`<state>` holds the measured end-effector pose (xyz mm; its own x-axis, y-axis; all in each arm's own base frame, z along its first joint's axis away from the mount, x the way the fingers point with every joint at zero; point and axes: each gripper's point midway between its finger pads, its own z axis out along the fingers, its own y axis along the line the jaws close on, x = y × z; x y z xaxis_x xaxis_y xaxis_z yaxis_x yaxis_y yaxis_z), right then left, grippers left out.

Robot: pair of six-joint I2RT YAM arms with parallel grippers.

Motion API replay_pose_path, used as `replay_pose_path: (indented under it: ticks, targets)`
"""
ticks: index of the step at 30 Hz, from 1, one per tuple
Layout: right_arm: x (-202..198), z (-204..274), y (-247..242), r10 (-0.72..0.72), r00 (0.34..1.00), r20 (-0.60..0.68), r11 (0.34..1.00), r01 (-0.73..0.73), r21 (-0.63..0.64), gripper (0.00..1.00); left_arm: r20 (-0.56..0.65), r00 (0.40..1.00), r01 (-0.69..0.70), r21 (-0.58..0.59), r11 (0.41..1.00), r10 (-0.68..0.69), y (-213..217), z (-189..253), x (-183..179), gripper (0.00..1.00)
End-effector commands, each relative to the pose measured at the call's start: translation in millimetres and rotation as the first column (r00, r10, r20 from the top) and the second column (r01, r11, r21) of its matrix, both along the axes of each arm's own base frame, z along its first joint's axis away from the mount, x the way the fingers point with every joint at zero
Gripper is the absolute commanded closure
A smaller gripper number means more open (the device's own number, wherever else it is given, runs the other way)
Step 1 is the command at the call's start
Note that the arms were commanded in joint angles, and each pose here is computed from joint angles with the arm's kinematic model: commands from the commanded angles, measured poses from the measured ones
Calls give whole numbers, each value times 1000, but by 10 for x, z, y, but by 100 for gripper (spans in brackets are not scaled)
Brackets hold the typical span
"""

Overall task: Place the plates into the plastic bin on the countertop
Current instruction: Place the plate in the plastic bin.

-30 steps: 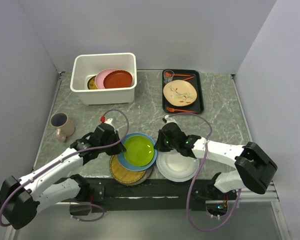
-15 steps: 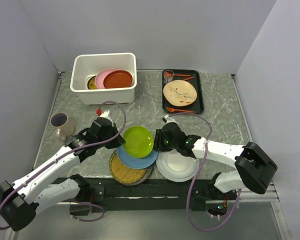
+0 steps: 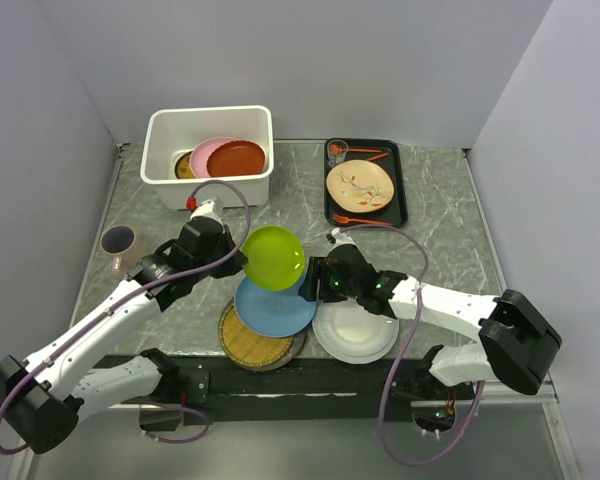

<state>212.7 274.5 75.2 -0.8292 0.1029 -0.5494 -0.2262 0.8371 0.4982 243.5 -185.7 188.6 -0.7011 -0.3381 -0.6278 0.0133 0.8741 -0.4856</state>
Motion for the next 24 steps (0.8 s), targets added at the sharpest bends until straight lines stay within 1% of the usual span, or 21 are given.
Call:
replay_pose_path:
  ticks: [1, 2, 4, 5, 6, 8, 9, 10, 12, 13, 14, 15, 17, 21, 22, 24]
  targets:
    - [10, 126, 0, -1, 999, 36, 1000, 0, 29, 29, 101, 995, -4, -41, 999, 8, -64, 342, 271, 99]
    - [4, 124, -7, 0, 999, 36, 1000, -1, 27, 29, 120, 993, -1, -56, 998, 8, -87, 419, 318, 99]
    - [3, 147, -9, 1, 999, 42, 999, -2, 32, 27, 125, 992, 6, -56, 998, 1, -116, 441, 394, 99]
    - [-4, 137, -17, 1, 999, 40, 1000, -2, 30, 27, 146, 989, 11, -67, 998, -1, -143, 535, 447, 99]
    - [-4, 142, -18, 2, 999, 42, 1000, -3, 30, 26, 141, 990, 13, -60, 998, -5, -164, 519, 493, 99]
    - [1, 147, -21, 1, 999, 44, 1000, -3, 31, 25, 166, 986, 20, -65, 998, -9, -188, 659, 591, 99]
    - [-4, 142, -18, 2, 999, 42, 1000, -3, 30, 25, 164, 986, 13, -59, 998, -3, -187, 656, 667, 99]
    - [-2, 139, -17, 4, 999, 44, 1000, -5, 29, 24, 184, 983, 18, -69, 997, -5, -204, 762, 723, 99]
    - [1, 140, -15, 5, 999, 45, 1000, -6, 28, 24, 190, 982, 21, -79, 997, -6, -220, 802, 835, 99]
    - [0, 136, -16, 5, 999, 45, 1000, -6, 28, 24, 209, 978, 25, -91, 996, -6, -231, 898, 891, 99]
    - [5, 139, -10, 5, 999, 47, 1000, -6, 30, 23, 209, 978, 43, -103, 994, -21, -260, 925, 915, 99]
    - [4, 136, -11, 5, 999, 47, 1000, -6, 30, 23, 201, 980, 31, -103, 994, -10, -237, 903, 1004, 99]
    - [5, 135, -10, 5, 999, 48, 999, -6, 31, 23, 227, 974, 41, -117, 992, -13, -257, 1030, 1102, 99]
    - [12, 125, -6, 10, 999, 51, 1000, -11, 26, 22, 246, 969, 18, -94, 995, 6, -220, 1120, 1336, 99]
    - [18, 126, 0, 11, 999, 53, 1000, -12, 26, 22, 260, 966, 13, -95, 995, 12, -207, 1213, 1392, 99]
    - [-1, 147, 30, 26, 998, 49, 999, -28, 38, 22, 251, 968, 1, -81, 997, 19, -177, 1179, 1516, 99]
